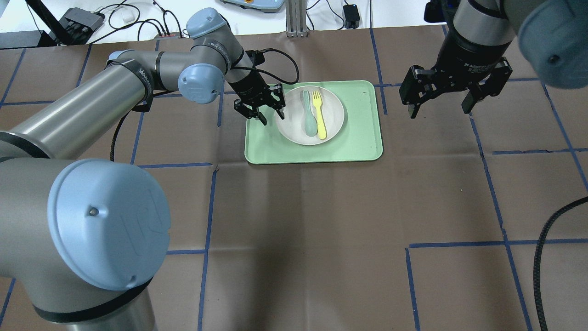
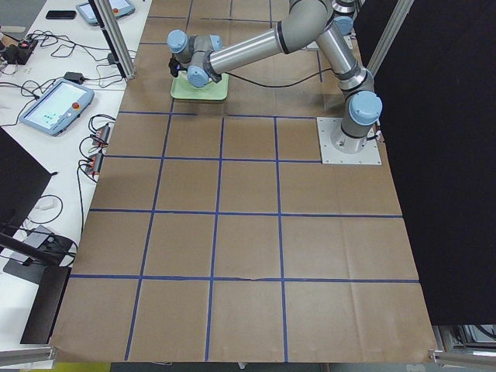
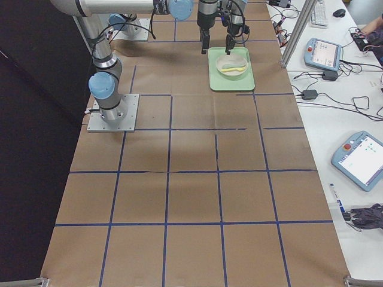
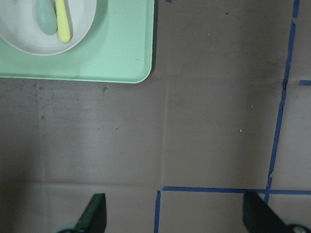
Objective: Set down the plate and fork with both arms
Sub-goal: 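Raise the left gripper away from the plate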
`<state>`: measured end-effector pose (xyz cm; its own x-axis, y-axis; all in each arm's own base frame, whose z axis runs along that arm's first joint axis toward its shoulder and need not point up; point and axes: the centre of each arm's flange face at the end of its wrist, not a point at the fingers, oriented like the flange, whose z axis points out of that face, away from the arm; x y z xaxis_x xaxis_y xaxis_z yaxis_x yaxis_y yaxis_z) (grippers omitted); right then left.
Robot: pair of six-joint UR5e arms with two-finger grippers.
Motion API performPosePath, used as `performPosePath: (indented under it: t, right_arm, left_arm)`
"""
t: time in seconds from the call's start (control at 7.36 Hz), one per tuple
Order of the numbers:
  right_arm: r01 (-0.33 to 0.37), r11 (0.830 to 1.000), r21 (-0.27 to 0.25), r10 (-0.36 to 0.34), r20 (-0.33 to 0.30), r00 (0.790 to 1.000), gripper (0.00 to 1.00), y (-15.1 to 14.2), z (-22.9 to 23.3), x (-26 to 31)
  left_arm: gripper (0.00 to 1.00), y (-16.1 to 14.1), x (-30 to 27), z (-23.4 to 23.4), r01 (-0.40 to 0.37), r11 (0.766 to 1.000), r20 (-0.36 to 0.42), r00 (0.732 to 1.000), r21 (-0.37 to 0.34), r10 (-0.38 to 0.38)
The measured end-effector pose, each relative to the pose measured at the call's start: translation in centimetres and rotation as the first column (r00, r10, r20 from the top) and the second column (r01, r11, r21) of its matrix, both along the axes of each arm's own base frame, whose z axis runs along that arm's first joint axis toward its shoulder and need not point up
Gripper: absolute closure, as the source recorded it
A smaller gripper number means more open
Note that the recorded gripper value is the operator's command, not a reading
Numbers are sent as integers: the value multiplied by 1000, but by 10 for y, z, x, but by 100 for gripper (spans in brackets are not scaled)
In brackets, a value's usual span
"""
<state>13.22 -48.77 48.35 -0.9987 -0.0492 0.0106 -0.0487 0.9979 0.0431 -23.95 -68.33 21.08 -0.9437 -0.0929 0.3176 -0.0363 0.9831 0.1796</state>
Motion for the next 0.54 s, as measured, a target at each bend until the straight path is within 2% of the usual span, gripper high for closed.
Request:
performPosePath:
  t: [0.14, 0.27, 0.54]
  right_arm:
    - [0, 1000, 0, 0, 0, 1000, 0, 0, 0, 0]
    - [0, 1000, -2, 0, 0, 1000, 0, 0, 0, 0]
    - [3, 1000, -11, -3, 1, 1000, 0, 0, 3, -1]
  left_arm:
    - [11, 8, 5, 27, 7, 1000, 48, 999, 14, -8]
    - [1, 16, 11, 56, 14, 1000, 96, 995, 10, -15]
    - [1, 30, 24, 109, 37, 998, 215, 976, -51, -26]
